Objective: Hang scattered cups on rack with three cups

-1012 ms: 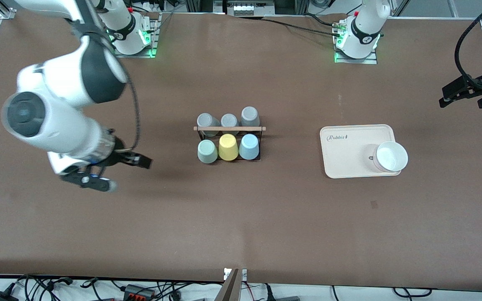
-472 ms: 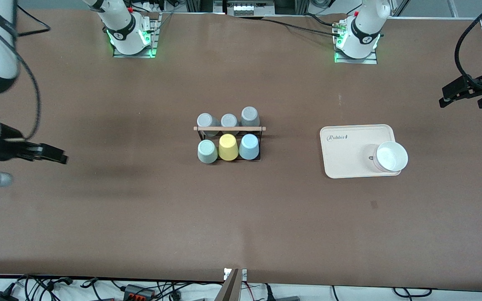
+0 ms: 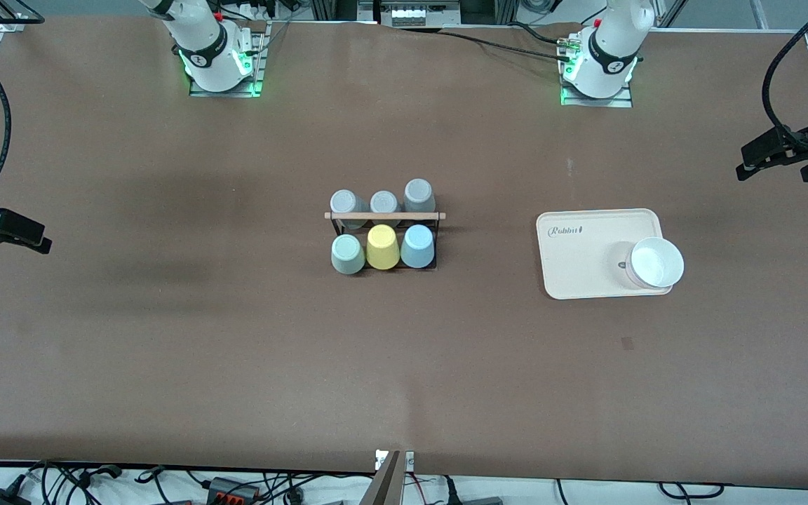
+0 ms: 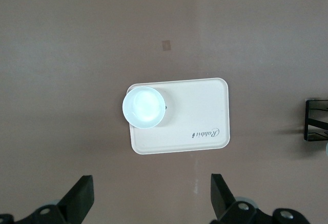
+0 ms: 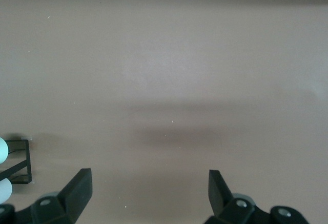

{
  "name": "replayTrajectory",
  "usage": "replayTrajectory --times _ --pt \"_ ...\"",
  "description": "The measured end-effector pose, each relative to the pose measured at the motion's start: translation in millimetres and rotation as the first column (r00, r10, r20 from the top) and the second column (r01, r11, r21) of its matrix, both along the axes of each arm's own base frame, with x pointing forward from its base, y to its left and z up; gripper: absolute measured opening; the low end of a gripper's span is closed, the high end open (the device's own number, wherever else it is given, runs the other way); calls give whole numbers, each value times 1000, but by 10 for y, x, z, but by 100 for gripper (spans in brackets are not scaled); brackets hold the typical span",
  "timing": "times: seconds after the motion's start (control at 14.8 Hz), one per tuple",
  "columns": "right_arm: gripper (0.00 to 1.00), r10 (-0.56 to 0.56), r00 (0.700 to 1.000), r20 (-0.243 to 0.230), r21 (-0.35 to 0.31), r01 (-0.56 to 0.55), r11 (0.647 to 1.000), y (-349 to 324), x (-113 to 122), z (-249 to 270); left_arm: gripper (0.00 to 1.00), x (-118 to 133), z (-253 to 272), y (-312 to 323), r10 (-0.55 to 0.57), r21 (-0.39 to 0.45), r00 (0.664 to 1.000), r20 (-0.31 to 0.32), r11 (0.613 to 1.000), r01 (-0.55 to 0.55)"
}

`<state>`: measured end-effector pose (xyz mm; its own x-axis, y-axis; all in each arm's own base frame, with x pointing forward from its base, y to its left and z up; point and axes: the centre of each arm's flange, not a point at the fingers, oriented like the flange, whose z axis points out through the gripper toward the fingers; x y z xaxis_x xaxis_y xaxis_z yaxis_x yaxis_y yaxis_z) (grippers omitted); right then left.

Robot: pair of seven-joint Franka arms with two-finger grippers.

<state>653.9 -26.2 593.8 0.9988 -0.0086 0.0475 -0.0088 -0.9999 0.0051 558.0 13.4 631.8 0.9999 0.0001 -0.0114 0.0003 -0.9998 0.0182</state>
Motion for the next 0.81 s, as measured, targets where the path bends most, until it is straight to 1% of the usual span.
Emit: replayTrajectory --times 0.2,0.4,0.61,0.74,0.81 --pt "100 1 1000 15 -1 -1 1000 -9 -119 -85 100 0 -2 0 0 0 1000 0 1000 0" --pt "100 1 999 34 -1 -1 1000 -15 -351 -265 100 0 -3 0 0 0 1000 -1 1000 0" --pt "100 2 1000 15 1 -2 1000 -11 -661 -305 100 0 -4 0 0 0 1000 -1 1000 0" --pt "100 2 1000 -3 3 -2 1000 -8 -804 -268 100 0 -4 0 0 0 1000 -1 1000 0" --pt "100 2 1000 -7 4 -2 1000 -7 -840 -246 100 0 -5 0 0 0 1000 -1 1000 0"
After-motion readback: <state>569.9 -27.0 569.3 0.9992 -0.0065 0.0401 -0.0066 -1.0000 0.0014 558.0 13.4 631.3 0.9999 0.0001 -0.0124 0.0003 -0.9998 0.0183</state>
